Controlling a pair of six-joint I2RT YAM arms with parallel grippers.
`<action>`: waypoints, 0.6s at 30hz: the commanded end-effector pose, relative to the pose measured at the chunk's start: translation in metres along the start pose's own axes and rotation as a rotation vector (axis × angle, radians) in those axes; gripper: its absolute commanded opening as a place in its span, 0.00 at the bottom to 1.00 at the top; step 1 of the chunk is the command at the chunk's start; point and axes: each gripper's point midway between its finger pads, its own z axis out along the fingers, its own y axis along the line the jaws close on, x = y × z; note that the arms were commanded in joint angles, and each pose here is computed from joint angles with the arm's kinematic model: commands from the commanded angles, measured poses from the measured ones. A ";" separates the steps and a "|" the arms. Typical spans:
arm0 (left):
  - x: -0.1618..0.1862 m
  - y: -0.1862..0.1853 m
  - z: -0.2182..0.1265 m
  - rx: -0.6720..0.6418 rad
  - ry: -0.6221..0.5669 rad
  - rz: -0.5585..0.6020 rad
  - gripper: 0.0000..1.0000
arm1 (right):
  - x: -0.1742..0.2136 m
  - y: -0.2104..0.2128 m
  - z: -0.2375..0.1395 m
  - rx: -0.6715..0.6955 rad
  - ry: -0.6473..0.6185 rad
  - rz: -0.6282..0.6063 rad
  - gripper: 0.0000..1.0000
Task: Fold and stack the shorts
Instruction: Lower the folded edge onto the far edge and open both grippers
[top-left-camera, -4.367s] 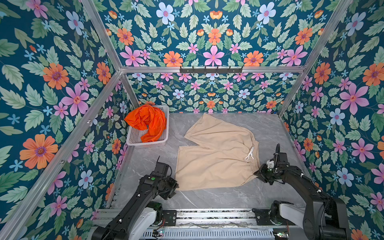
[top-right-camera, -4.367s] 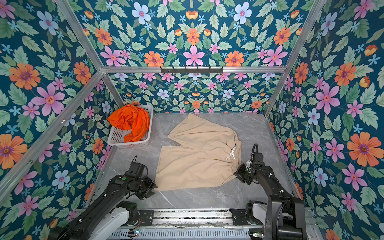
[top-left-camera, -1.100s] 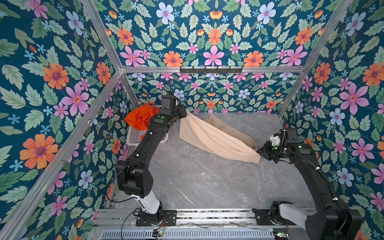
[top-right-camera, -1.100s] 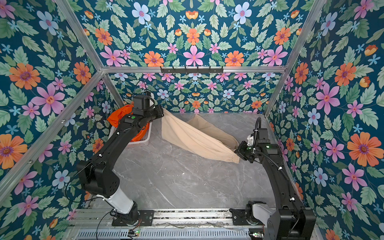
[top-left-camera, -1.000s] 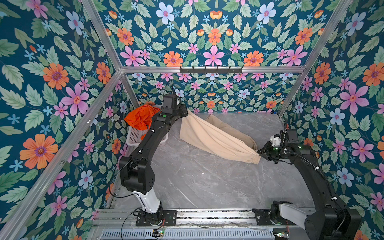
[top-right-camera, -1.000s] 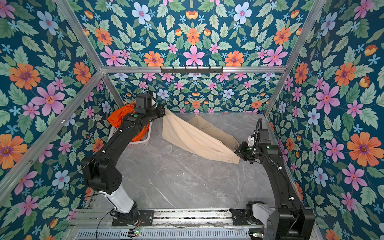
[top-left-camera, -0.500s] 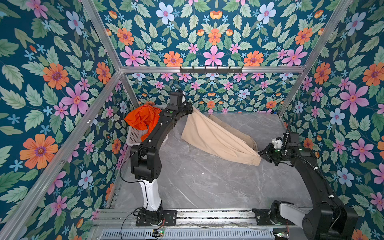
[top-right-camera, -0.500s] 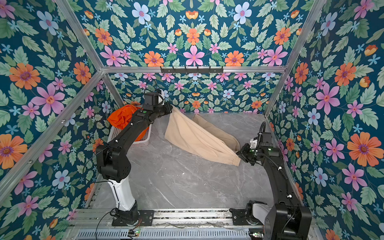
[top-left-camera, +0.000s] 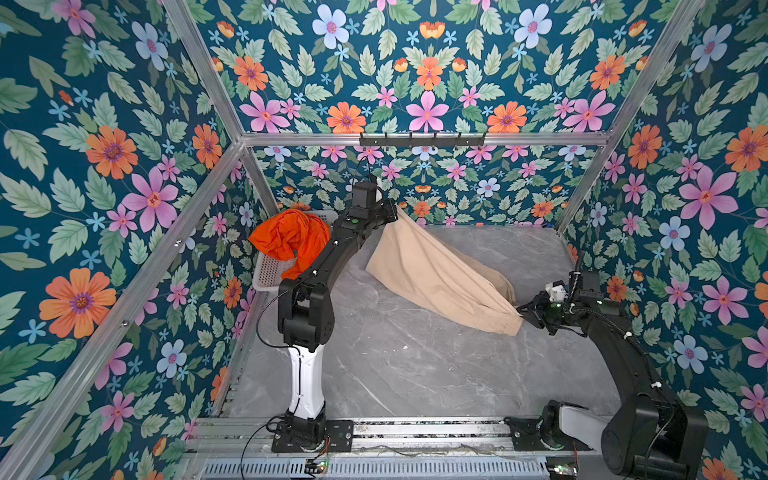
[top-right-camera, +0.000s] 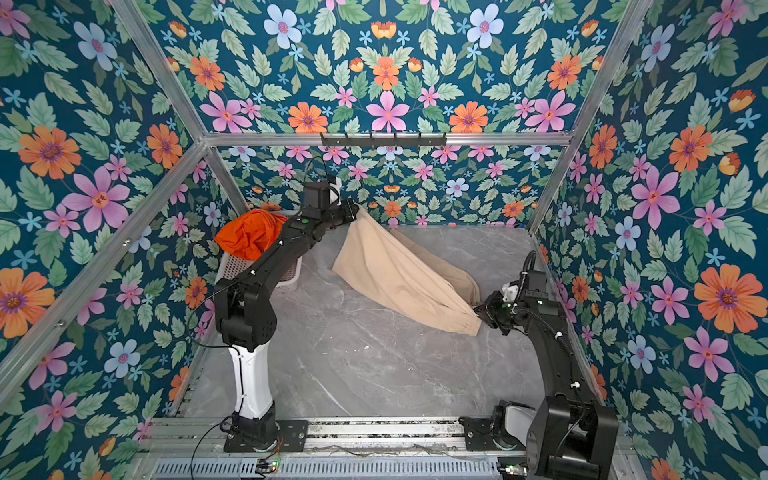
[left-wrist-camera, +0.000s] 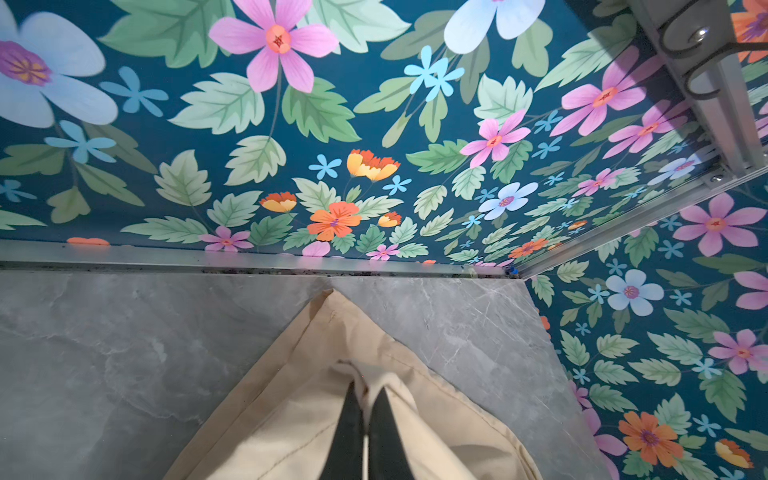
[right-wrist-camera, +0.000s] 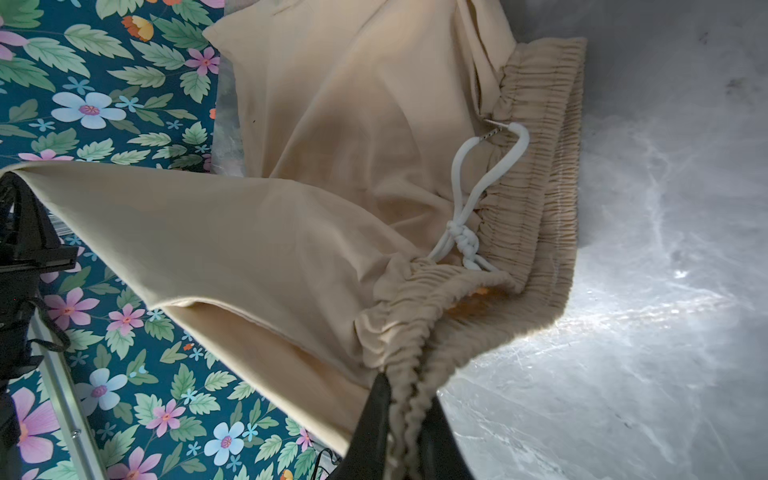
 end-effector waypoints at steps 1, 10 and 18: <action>-0.022 -0.002 0.006 0.002 -0.097 0.010 0.00 | 0.000 -0.009 0.002 0.020 0.007 0.035 0.13; -0.001 0.011 0.041 -0.006 -0.068 -0.005 0.00 | -0.009 -0.018 0.013 0.009 0.014 0.072 0.13; 0.007 0.010 0.071 0.023 -0.088 -0.021 0.00 | -0.019 -0.027 0.023 -0.002 0.021 0.113 0.13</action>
